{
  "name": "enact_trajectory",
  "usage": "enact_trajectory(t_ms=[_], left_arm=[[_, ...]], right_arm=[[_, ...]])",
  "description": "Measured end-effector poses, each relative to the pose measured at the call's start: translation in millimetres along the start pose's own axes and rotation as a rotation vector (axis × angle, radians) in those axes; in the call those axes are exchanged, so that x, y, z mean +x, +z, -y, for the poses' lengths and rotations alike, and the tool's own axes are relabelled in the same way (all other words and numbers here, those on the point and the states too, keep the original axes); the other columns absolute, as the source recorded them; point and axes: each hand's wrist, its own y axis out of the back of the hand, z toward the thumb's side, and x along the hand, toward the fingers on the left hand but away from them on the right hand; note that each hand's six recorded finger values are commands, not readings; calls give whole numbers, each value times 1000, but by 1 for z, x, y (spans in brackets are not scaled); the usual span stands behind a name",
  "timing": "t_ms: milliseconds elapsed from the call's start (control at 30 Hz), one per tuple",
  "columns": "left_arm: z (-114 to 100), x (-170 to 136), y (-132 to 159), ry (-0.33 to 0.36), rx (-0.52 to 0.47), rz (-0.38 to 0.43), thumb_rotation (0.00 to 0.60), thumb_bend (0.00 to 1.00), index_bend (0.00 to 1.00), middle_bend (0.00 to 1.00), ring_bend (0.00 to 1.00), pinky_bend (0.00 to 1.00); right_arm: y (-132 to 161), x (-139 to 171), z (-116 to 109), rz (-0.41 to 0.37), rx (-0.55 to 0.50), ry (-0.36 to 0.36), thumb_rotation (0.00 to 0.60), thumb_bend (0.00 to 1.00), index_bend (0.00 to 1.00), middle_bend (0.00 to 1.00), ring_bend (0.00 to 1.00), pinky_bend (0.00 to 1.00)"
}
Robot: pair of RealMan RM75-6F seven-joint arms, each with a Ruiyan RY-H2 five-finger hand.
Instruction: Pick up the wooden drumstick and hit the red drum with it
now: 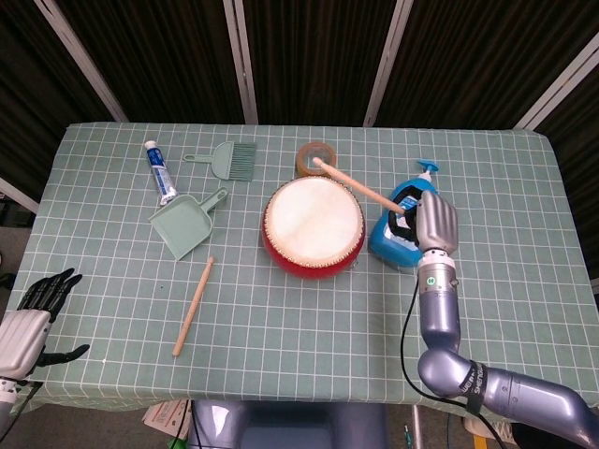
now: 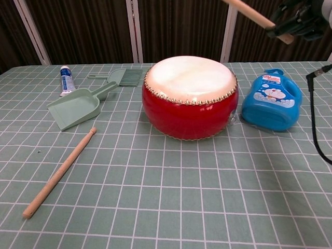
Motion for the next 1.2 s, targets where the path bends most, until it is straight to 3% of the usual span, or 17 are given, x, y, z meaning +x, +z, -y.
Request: enact_trajectory(t_ms=[100, 167, 400, 533, 733, 800, 900, 1033, 1200], left_arm=[[0, 0, 0, 1, -1, 1, 600, 0, 0, 0, 0, 15], [0, 0, 0, 1, -1, 1, 600, 0, 0, 0, 0, 15], [-1, 1, 2, 12, 2, 5, 600, 0, 0, 0, 0, 15], [-2, 0, 2, 18, 0, 3, 600, 0, 0, 0, 0, 15], [-2, 0, 1, 19, 3, 0, 600, 0, 0, 0, 0, 15], [-2, -1, 1, 20, 6, 0, 600, 0, 0, 0, 0, 15], [-2, -1, 1, 21, 3, 1, 600, 0, 0, 0, 0, 15], [-2, -1, 2, 21, 0, 2, 600, 0, 0, 0, 0, 15], [-1, -1, 2, 16, -4, 1, 600, 0, 0, 0, 0, 15]], right_arm=[[5, -2, -6, 13, -143, -11, 600, 776, 1000, 1000, 1000, 955], [6, -2, -7, 16, -166, -11, 600, 776, 1000, 1000, 1000, 956], [-8, -1, 14, -19, 27, 10, 600, 777, 1000, 1000, 1000, 955], [-13, -2, 30, -102, 299, 0, 600, 778, 1000, 1000, 1000, 956], [-17, -2, 59, -238, 858, -44, 600, 782, 1000, 1000, 1000, 955], [-15, 0, 69, -297, 1049, -83, 600, 781, 1000, 1000, 1000, 955], [-9, 2, 76, -366, 1212, -150, 600, 781, 1000, 1000, 1000, 956], [0, 2, 72, -347, 1152, -178, 600, 781, 1000, 1000, 1000, 955], [13, -1, 52, -252, 802, -175, 600, 782, 1000, 1000, 1000, 956]])
